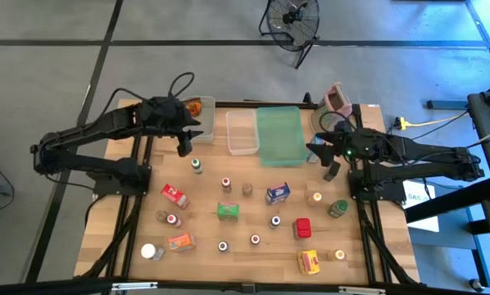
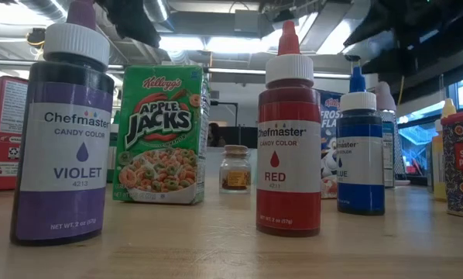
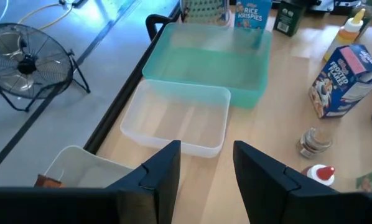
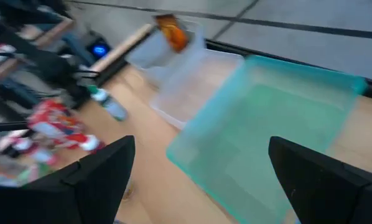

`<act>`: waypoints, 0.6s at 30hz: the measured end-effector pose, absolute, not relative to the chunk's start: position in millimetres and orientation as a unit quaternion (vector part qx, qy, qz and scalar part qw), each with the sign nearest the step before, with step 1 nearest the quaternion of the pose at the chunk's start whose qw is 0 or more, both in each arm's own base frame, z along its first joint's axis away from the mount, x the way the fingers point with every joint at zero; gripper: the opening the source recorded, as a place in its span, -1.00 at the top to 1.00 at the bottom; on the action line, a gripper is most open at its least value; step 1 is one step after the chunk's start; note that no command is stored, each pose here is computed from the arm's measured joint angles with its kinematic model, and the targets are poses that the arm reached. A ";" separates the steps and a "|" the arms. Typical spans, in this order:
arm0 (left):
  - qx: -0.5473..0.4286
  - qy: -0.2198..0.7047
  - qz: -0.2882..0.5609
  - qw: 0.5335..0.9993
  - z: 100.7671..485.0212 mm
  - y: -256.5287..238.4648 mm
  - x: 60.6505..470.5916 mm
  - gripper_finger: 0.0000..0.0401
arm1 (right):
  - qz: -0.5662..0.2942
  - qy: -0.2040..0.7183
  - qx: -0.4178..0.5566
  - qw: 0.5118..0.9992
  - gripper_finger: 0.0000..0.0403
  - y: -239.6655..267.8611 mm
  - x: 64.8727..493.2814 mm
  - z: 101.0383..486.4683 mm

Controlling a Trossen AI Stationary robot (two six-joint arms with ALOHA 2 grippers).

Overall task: Pick & Place Kitchen Items
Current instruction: Put the light blue cereal box into the green bin

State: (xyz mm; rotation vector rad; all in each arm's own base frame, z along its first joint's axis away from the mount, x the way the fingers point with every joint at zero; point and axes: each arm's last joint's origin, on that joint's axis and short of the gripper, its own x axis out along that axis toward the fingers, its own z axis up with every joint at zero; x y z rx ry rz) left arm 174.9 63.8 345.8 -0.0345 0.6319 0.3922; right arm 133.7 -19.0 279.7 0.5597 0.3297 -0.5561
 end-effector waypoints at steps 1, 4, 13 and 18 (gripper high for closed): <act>-0.016 0.309 0.190 0.932 345.8 63.2 175.1 0.29 | -0.279 0.167 0.276 0.904 -0.85 -19.8 133.1 277.7; -0.015 0.309 0.185 0.933 345.8 61.2 175.7 0.29 | -0.312 0.191 0.294 0.883 -0.84 -22.8 129.6 270.7; -0.013 0.310 0.182 0.933 345.7 59.9 176.1 0.29 | -0.376 0.248 0.301 0.841 -0.84 -32.4 131.6 255.3; -0.013 0.310 0.182 0.933 345.6 59.9 176.1 0.29 | -0.403 0.280 0.296 0.819 -0.84 -39.1 138.3 246.0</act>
